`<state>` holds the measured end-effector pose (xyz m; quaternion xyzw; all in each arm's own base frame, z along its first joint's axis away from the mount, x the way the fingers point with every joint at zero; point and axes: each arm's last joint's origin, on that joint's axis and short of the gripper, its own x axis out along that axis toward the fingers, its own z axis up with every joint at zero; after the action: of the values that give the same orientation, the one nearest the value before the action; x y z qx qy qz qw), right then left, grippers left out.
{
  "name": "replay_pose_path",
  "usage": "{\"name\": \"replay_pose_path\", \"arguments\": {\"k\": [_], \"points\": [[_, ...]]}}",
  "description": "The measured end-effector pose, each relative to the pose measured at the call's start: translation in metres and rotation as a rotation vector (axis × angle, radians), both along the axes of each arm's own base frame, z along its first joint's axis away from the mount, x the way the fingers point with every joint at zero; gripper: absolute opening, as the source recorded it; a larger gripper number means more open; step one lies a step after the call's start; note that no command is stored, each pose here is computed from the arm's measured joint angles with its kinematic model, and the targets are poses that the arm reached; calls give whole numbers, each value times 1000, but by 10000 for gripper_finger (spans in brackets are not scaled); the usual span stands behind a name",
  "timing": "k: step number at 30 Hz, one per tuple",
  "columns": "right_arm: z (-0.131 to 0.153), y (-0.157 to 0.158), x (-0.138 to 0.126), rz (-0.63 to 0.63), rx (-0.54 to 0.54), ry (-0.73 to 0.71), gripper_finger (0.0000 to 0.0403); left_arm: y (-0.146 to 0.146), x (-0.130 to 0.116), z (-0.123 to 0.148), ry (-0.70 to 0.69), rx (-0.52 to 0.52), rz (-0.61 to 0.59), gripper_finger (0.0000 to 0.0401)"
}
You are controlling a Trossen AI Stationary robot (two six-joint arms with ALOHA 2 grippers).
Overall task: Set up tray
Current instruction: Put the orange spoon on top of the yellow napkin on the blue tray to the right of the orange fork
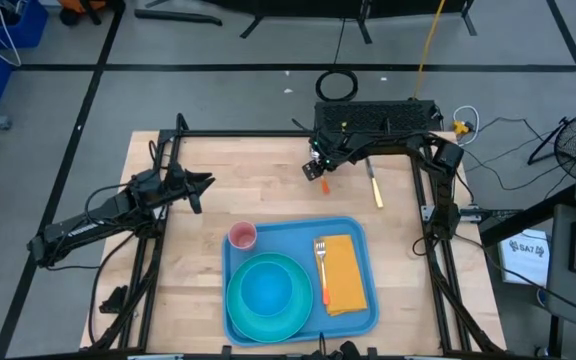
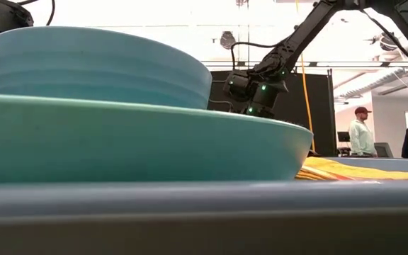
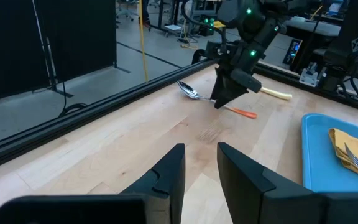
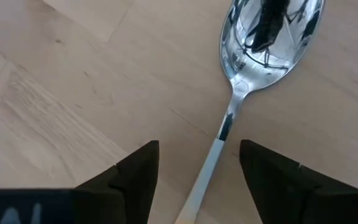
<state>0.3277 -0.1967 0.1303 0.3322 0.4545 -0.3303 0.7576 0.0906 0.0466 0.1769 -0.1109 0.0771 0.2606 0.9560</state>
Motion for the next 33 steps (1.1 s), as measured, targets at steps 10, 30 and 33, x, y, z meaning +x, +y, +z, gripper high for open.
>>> {"name": "replay_pose_path", "arguments": {"k": [10,30,33], "points": [[-5,-1,-2,-2,-5,29,83,0,0,0,0,0,0,97],[80,30,-4,294,50,-338,2,0,0,0,0,0,-1,97],[109,57,-16,364,153,-437,2,0,0,0,0,0,-1,97]]}}
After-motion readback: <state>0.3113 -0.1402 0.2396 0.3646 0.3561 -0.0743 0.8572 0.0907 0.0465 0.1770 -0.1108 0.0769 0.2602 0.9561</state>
